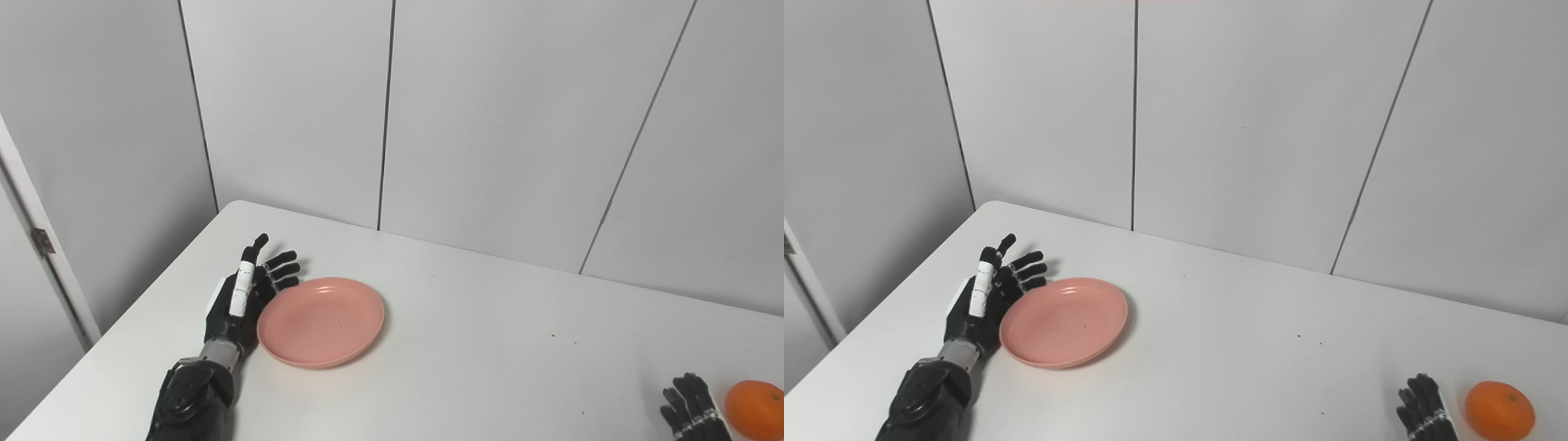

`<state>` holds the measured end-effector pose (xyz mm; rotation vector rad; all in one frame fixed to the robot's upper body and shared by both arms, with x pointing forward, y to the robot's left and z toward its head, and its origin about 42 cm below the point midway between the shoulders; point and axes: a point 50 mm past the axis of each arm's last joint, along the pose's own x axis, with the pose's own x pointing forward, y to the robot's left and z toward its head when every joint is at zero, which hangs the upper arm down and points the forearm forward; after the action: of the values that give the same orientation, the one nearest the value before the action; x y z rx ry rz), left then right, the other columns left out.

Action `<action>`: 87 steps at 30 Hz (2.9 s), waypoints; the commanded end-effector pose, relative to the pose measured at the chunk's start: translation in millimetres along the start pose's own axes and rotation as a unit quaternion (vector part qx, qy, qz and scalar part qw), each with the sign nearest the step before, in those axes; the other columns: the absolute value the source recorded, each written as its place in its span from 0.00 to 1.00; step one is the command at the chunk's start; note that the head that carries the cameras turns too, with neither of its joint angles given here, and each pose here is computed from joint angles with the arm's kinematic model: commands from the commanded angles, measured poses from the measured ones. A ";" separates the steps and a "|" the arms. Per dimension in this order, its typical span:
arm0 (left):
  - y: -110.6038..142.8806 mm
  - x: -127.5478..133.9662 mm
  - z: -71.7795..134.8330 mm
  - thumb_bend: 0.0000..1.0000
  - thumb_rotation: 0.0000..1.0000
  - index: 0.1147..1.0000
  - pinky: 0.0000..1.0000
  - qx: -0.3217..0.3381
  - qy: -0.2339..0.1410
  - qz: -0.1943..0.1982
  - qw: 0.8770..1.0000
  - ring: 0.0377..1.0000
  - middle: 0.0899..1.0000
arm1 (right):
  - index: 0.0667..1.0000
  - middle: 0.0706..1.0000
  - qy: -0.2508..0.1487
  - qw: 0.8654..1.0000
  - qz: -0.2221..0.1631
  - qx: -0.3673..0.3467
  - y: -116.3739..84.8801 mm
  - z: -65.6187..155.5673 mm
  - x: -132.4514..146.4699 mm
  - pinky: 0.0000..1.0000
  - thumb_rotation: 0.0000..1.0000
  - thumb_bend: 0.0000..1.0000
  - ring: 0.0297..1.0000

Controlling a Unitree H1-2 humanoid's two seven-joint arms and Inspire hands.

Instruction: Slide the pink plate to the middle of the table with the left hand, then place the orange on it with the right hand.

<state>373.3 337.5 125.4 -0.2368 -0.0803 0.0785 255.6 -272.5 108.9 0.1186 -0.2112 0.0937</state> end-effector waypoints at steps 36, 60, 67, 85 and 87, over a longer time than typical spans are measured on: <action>-93.7 -25.1 -41.8 1.00 0.78 0.93 0.68 -0.091 0.029 -0.016 0.995 0.70 0.67 | 0.95 0.96 0.095 0.994 -0.024 0.054 22.6 -44.0 -42.7 0.98 0.98 0.90 0.96; -151.0 -47.7 -61.8 0.97 0.79 0.91 0.69 -0.121 0.047 -0.031 0.991 0.70 0.67 | 0.95 0.96 0.091 0.994 -0.018 0.050 26.4 -39.6 -42.9 1.00 0.99 0.87 0.96; -173.4 -44.6 -59.8 0.97 0.78 0.91 0.70 -0.141 0.053 -0.050 0.987 0.70 0.69 | 0.95 0.97 0.090 0.995 -0.015 0.045 29.9 -37.6 -43.7 1.00 0.99 0.87 0.97; -211.8 -51.5 -68.4 0.98 0.78 0.90 0.67 -0.152 0.076 -0.070 0.983 0.69 0.67 | 0.93 0.94 0.085 0.996 -0.015 0.038 37.7 -34.5 -45.5 0.96 0.95 0.88 0.93; -214.1 -53.6 -68.8 0.98 0.78 0.90 0.67 -0.154 0.077 -0.073 0.982 0.69 0.68 | 0.93 0.94 0.084 0.996 -0.015 0.035 38.9 -33.4 -45.9 0.95 0.95 0.88 0.93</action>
<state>350.7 128.7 118.3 -0.5100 -0.0382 -0.1038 241.2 -247.5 110.2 0.1167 -0.2013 0.1066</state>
